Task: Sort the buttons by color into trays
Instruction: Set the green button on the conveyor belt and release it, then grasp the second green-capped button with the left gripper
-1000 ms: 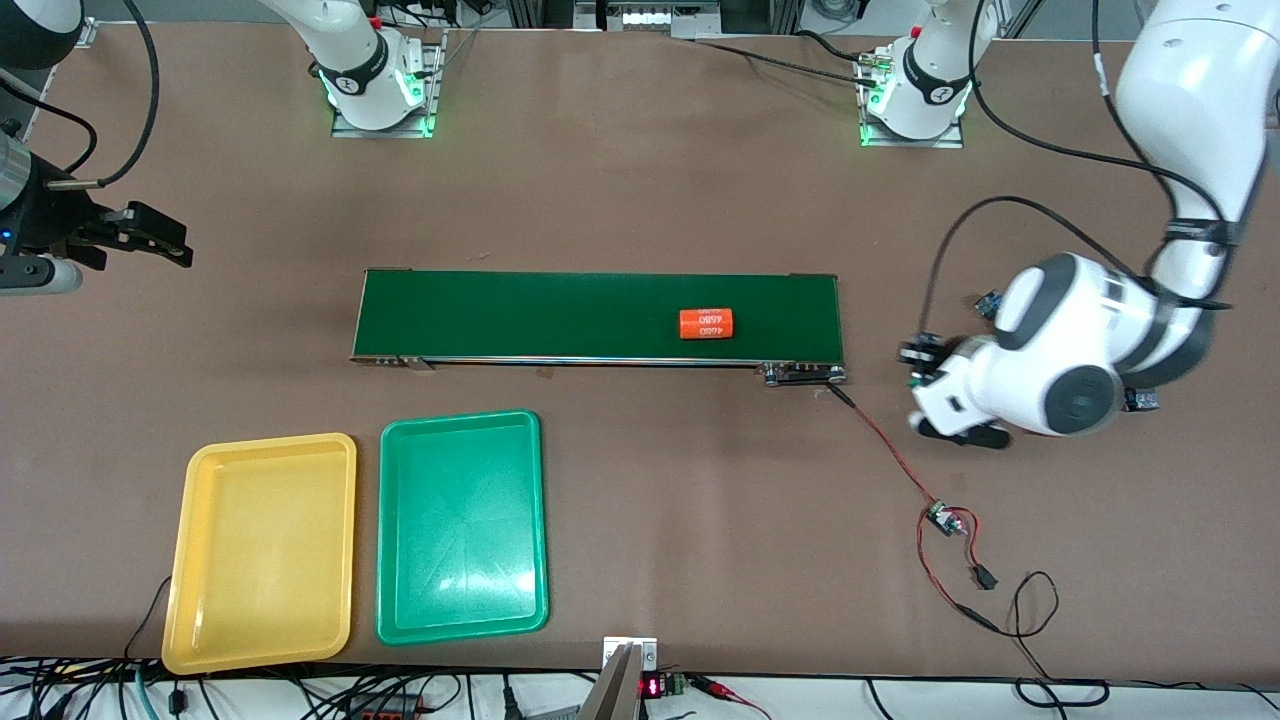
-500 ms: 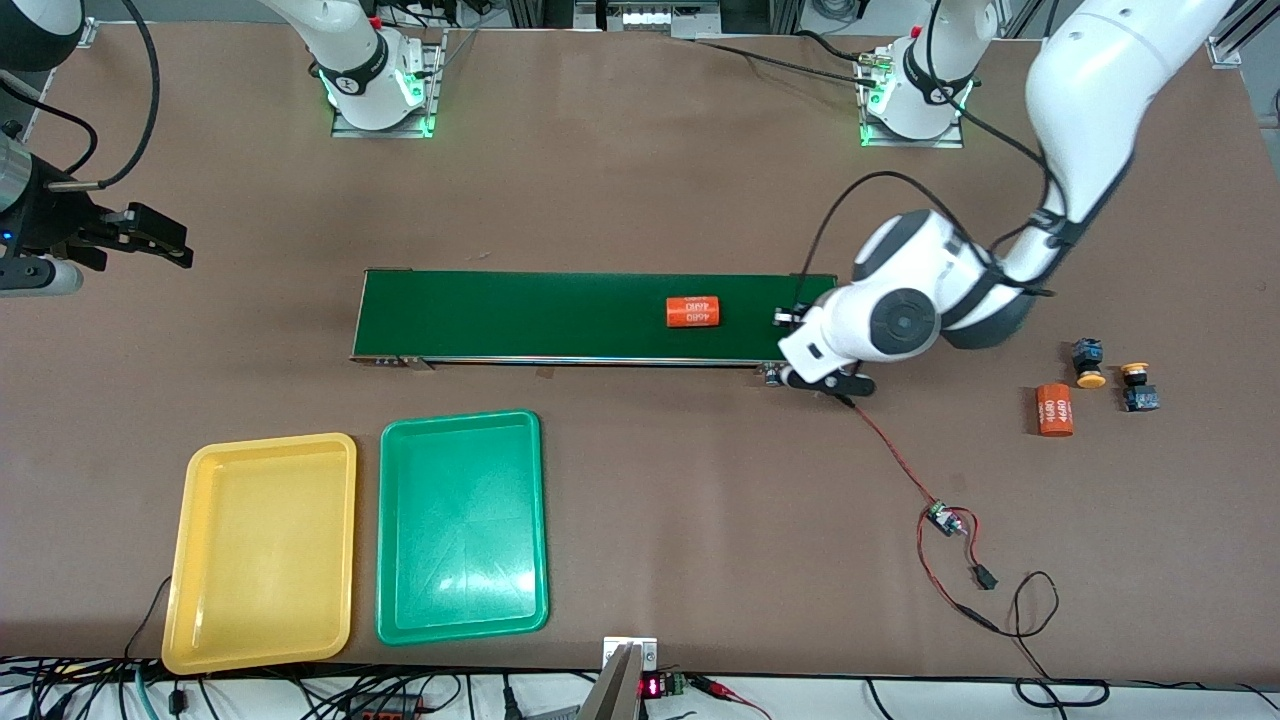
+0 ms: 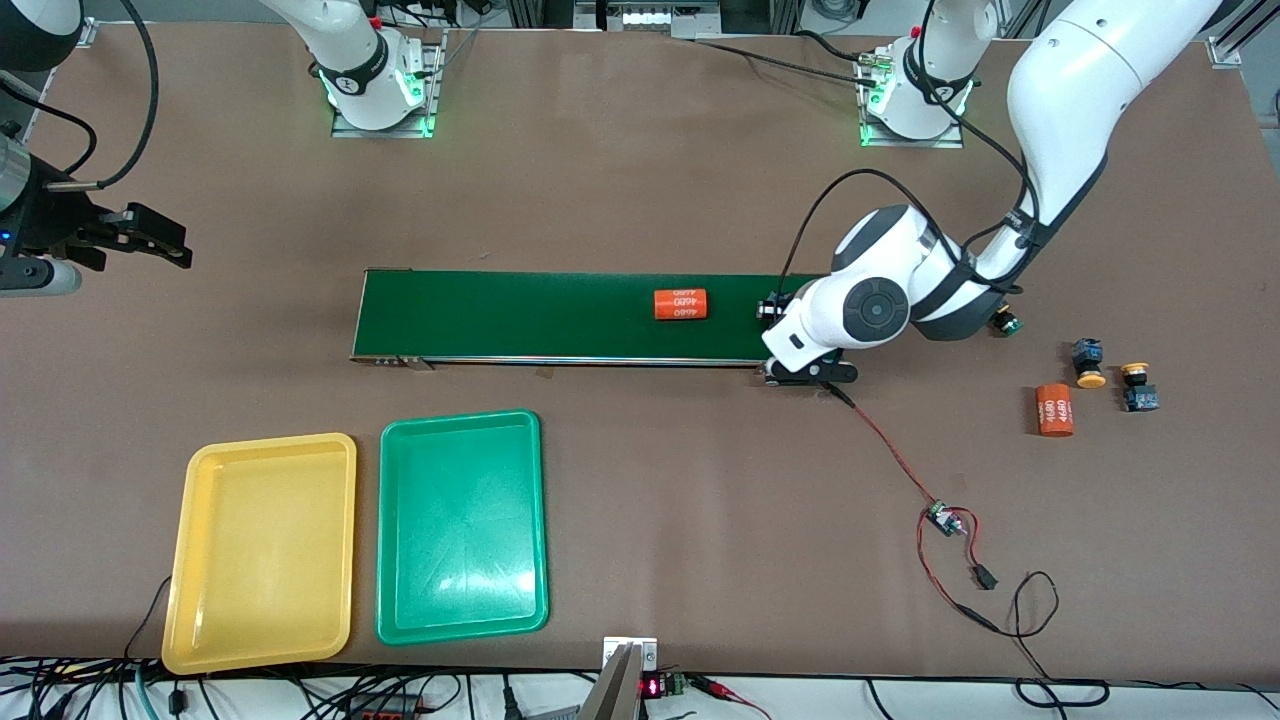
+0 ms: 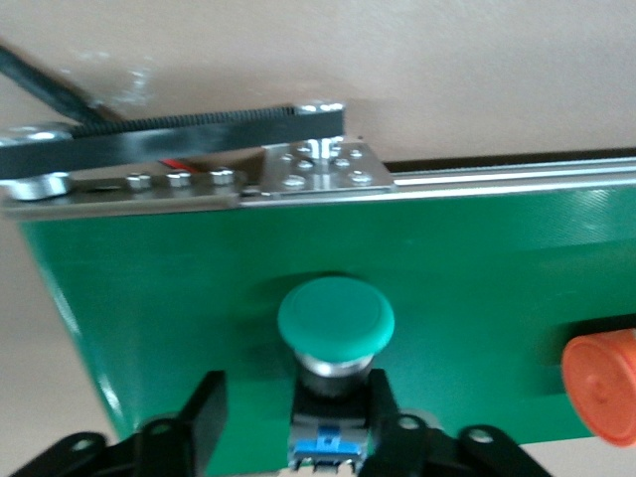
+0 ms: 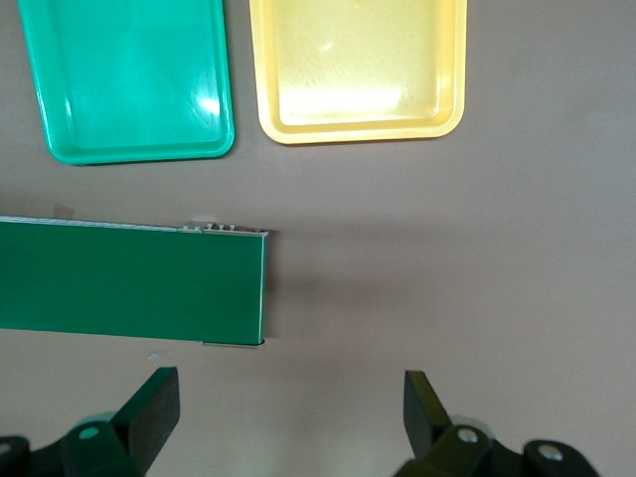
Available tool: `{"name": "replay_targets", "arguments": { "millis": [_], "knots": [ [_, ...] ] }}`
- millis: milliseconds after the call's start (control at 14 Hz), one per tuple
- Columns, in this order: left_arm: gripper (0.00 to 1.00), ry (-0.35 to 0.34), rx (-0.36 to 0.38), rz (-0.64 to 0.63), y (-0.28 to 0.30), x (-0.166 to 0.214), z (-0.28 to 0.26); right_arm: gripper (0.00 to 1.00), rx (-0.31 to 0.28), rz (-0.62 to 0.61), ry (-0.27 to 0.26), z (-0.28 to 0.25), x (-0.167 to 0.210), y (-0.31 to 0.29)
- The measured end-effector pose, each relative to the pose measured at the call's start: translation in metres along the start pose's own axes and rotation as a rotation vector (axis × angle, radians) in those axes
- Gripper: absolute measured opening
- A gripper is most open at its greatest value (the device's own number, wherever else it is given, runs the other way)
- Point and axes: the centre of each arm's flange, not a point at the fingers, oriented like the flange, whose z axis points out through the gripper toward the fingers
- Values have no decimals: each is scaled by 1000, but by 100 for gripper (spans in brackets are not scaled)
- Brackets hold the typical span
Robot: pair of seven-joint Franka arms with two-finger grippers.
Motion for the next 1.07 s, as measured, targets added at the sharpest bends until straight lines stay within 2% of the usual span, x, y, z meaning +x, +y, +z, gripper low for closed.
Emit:
{"name": "replay_targets", "arguments": {
  "millis": [143,214,357,500,786,1071],
  "knots": [
    [93,-19,40,-24,-11,2,-32,100,0,0,0,0,0,0],
    [100,-30,63,-44,-20,4,-55,100,0,0,0,0,0,0],
    [100,-26,109,-89,-51,8,-96,100,0,0,0,0,0,0],
    [100,-25,142,-109,-90,15,-111,100,0,0,1,0,0,0],
    [100,-93,131,-135,-177,29,-102,100,0,1,6,-1,1,0],
    [100,-200,129,-223,-253,35,-56,100,0,1,6,0,1,0]
  ]
}}
